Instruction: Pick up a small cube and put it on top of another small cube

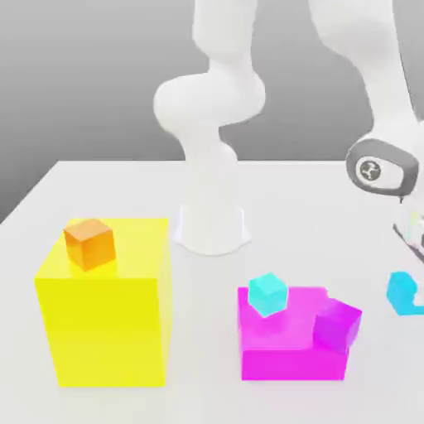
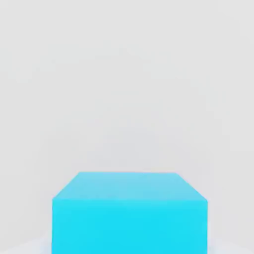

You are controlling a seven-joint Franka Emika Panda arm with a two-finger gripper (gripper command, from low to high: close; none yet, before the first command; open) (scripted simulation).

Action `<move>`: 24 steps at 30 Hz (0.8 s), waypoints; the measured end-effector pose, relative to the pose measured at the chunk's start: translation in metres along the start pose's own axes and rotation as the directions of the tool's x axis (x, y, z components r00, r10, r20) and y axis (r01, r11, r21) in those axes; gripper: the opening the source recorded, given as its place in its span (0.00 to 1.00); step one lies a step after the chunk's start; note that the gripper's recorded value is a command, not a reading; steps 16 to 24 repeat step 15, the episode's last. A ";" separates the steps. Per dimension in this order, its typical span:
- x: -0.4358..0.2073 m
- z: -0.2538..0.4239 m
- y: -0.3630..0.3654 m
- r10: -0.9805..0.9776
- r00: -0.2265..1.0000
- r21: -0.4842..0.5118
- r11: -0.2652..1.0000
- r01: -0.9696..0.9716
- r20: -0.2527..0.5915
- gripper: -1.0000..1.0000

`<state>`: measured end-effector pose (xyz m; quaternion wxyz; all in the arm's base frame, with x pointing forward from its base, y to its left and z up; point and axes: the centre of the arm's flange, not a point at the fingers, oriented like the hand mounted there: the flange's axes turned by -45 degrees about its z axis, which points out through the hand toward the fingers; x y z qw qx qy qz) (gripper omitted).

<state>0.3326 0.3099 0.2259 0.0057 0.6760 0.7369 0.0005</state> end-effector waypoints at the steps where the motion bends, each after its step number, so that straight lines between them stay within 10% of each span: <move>1: -0.018 -0.013 0.013 0.003 1.000 -0.002 1.000 -0.003 0.002 0.00; 11: -0.127 -0.046 0.056 -0.057 0.998 0.011 0.998 0.057 -0.011 0.00; 12: -0.127 -0.033 0.055 -0.057 0.998 0.011 0.998 0.057 -0.009 1.00; 24: -0.129 -0.033 0.056 -0.053 0.999 0.011 0.999 0.053 -0.009 1.00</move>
